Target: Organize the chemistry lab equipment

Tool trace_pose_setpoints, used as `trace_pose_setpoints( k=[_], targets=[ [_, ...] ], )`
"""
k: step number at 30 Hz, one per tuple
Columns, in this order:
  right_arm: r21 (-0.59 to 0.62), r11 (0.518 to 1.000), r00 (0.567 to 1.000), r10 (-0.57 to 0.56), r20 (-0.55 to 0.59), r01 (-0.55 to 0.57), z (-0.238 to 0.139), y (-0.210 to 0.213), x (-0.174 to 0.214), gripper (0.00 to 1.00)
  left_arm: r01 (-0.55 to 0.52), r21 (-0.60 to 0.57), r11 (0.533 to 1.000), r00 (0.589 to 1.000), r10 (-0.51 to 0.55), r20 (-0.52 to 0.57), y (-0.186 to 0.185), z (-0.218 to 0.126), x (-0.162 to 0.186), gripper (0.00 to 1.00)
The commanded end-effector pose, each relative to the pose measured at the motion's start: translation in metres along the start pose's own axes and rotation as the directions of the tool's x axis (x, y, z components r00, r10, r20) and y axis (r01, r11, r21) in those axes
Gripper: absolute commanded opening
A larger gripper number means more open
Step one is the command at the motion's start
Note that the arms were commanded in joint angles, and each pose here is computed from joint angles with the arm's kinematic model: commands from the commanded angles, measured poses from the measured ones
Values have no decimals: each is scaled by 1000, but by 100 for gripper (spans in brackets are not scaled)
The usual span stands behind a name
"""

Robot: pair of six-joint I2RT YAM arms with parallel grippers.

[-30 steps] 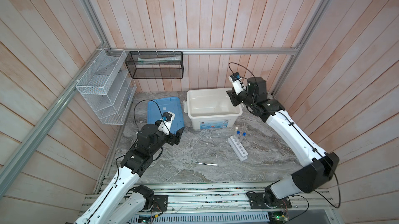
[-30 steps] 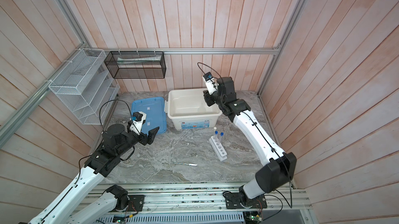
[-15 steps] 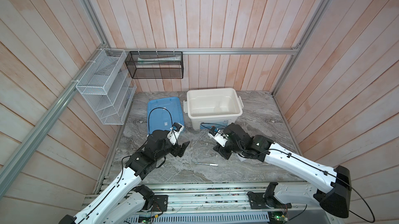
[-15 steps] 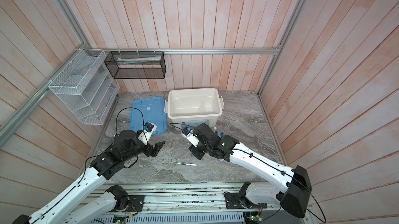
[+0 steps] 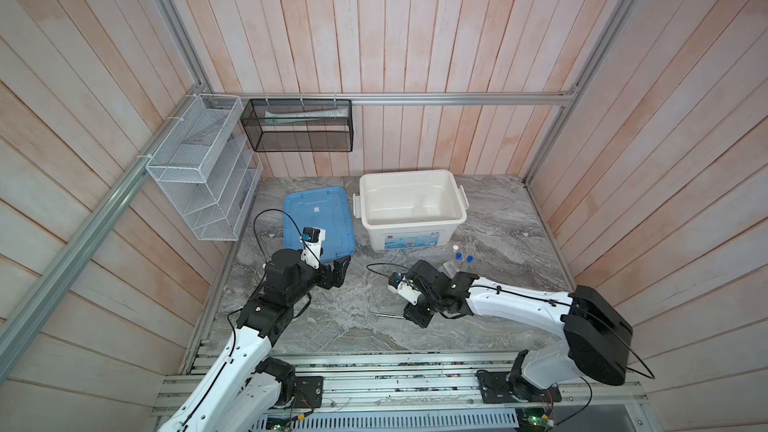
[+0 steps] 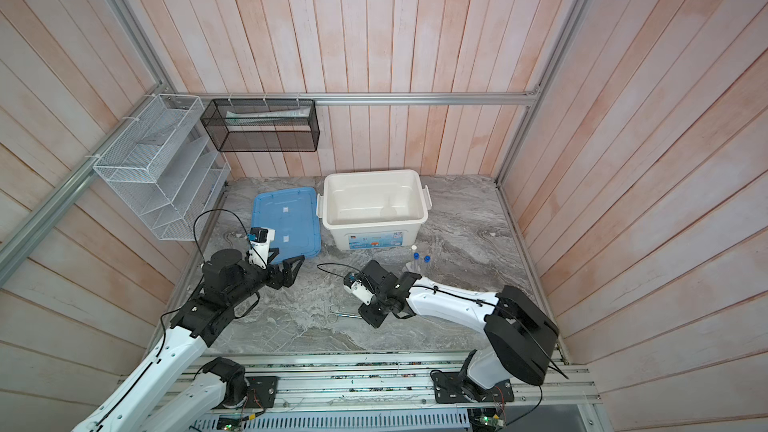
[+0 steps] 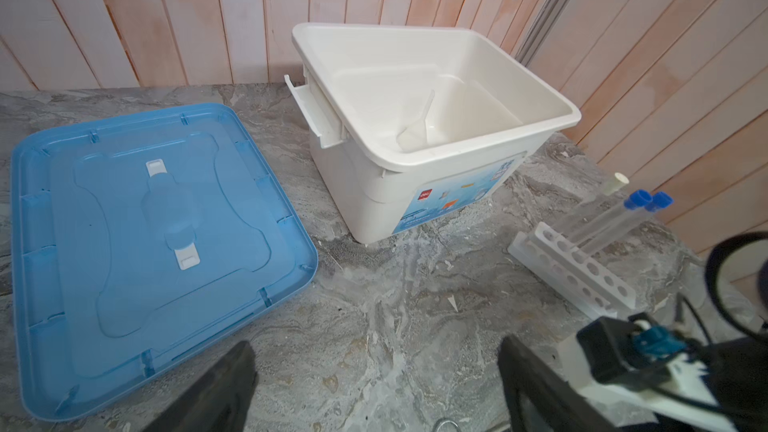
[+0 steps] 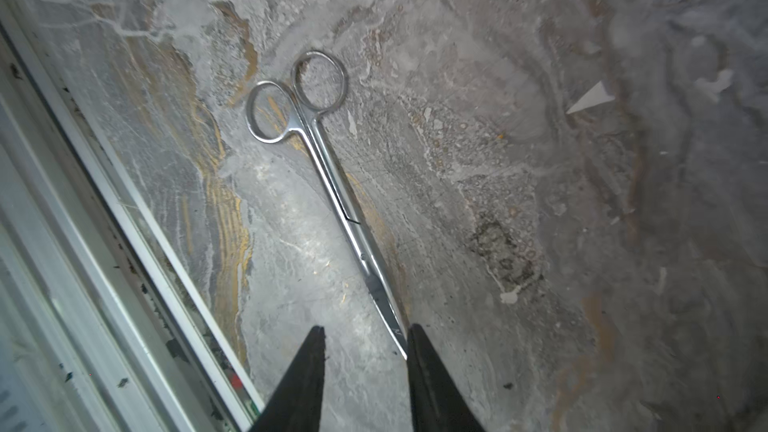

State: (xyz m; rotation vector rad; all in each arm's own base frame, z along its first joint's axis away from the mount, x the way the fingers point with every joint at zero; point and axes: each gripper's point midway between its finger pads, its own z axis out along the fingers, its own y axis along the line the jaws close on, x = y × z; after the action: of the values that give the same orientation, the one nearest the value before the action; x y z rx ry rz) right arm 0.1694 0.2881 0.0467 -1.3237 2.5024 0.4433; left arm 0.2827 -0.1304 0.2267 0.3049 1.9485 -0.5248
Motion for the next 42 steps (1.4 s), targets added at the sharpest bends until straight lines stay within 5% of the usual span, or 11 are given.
trace_pose_setpoints(
  k=[1,18,27,36,42],
  targets=[
    [-17,1000,1000,-12,-5,12,9,1,-6,35,25,50,998,998,-28,55,-4,-4,-15,93],
    [-8,999,992,30,-126,-31,41,-5,20,34,60,112,992,998,-63,31,-3,11,-17,93],
    [8,1000,996,18,-83,-17,36,0,13,26,108,129,986,994,-110,5,-2,19,-13,93],
    [10,999,999,32,-23,-31,23,8,6,12,297,166,940,954,-287,-83,-7,33,18,83],
    [34,998,999,45,7,-45,20,5,1,8,286,171,943,956,-268,-122,-16,37,30,82]
  ],
)
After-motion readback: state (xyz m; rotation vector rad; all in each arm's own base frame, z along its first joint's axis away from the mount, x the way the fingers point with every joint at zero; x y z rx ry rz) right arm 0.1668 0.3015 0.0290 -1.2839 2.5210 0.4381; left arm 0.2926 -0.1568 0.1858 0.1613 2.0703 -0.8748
